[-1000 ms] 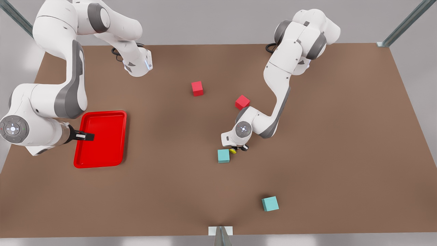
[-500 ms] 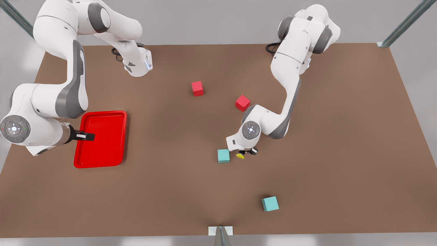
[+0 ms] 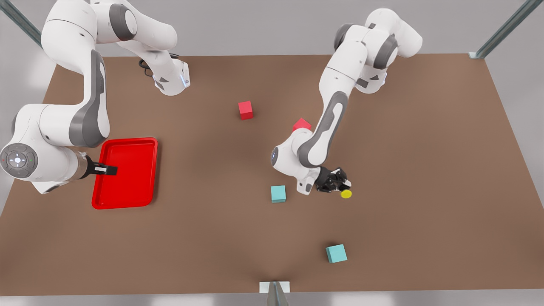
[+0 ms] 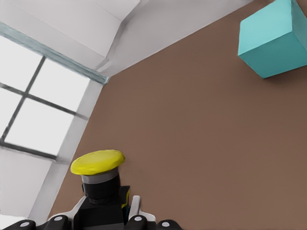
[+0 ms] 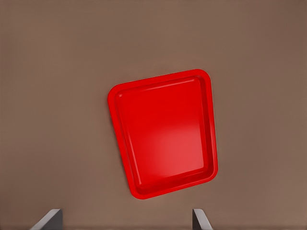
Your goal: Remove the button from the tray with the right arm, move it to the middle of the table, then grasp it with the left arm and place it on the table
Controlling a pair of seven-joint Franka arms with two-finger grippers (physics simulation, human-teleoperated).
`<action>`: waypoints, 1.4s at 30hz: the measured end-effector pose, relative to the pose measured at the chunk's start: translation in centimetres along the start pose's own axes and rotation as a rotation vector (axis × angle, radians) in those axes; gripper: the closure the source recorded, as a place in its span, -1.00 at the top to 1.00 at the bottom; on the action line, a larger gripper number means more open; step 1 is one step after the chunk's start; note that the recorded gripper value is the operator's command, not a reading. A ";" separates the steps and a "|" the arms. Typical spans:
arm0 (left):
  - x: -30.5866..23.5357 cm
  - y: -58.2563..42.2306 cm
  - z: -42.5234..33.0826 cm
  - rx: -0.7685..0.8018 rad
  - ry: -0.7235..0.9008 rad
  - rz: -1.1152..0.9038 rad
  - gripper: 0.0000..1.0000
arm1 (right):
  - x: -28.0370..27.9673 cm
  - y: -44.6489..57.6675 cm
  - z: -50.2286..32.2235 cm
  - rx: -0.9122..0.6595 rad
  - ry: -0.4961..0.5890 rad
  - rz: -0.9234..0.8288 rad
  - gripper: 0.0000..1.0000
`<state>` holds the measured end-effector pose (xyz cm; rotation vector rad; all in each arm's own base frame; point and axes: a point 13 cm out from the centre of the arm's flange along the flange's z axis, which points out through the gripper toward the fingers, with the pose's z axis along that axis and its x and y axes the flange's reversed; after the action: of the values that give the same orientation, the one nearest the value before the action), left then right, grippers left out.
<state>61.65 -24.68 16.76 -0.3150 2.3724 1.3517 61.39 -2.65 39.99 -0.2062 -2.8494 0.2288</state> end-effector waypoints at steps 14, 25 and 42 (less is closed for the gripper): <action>3.5 -7.9 7.9 -0.016 -0.232 -0.721 -0.13 | 0.2 1.2 0.1 0.005 0.005 -0.017 1.00; 3.2 -9.3 9.0 0.065 -0.298 -1.042 1.00 | 0.2 1.7 -0.5 0.001 -0.010 -0.024 1.00; -0.6 -6.3 8.5 0.106 -0.385 -1.330 1.00 | -2.0 8.6 -3.7 -0.124 -0.170 -0.097 1.00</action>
<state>66.50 -20.55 8.25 -1.1820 1.3225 0.5324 65.35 5.89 41.52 -0.0754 -3.0353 0.0519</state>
